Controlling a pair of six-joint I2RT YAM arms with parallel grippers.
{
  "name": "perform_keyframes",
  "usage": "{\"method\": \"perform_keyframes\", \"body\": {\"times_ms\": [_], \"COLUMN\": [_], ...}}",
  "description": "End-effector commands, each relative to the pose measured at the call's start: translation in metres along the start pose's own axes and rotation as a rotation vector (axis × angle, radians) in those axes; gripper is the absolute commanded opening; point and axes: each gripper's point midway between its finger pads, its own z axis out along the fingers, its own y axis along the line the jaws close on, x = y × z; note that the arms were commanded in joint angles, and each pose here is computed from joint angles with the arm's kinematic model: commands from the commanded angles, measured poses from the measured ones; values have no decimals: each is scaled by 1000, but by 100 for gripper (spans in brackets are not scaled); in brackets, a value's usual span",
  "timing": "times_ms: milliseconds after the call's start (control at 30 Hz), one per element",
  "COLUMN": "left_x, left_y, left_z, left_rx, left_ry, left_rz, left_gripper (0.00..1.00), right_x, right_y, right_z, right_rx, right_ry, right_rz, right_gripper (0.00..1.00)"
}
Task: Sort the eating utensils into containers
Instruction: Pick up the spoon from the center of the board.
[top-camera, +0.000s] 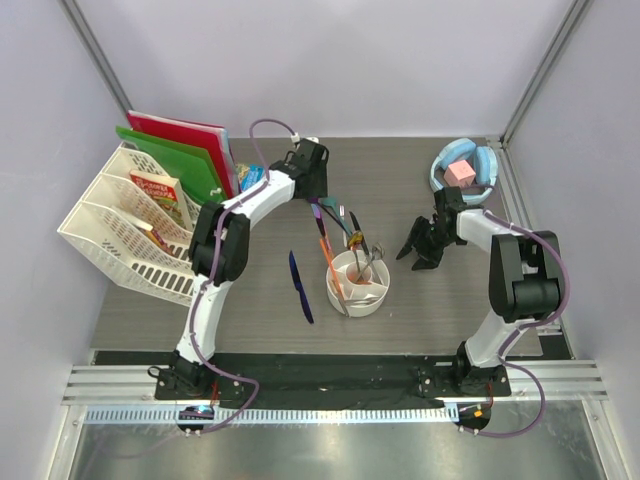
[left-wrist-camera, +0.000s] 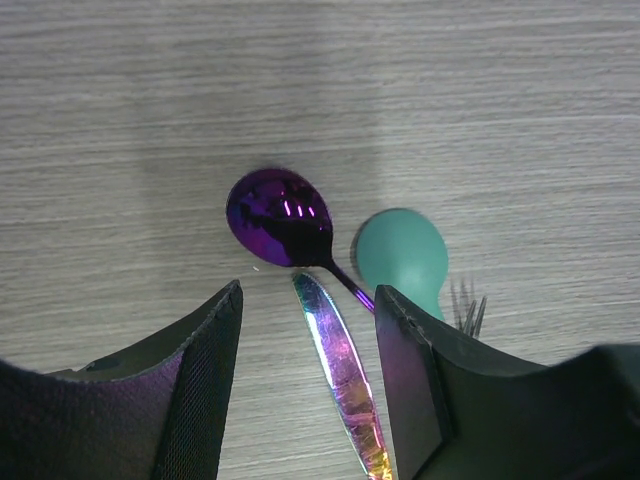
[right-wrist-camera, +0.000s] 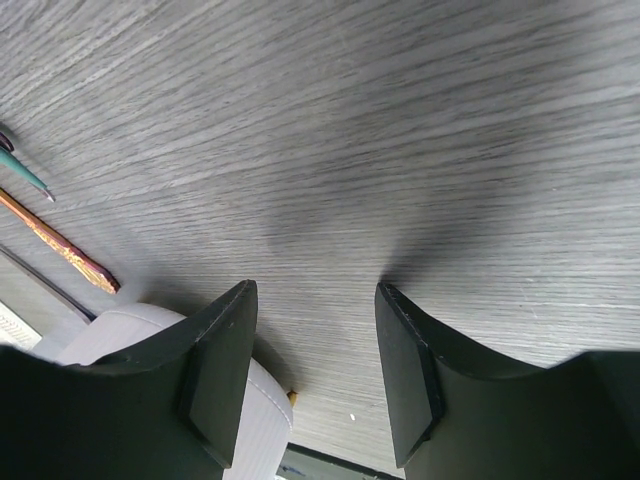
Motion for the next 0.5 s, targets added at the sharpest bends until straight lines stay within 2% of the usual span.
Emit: {"method": "perform_keyframes", "body": {"times_ms": [0, 467], "left_x": [7, 16], "left_y": [7, 11], "left_z": [3, 22], "left_rx": [-20, -19], "left_ry": [9, 14], "left_rz": [-20, -41], "left_gripper": [56, 57], "right_x": [-7, -2], "right_y": [5, -2], "right_z": [0, 3], "right_rx": [-12, 5], "right_ry": [-2, 29], "right_rz": [-12, -23], "right_gripper": [56, 56]}}
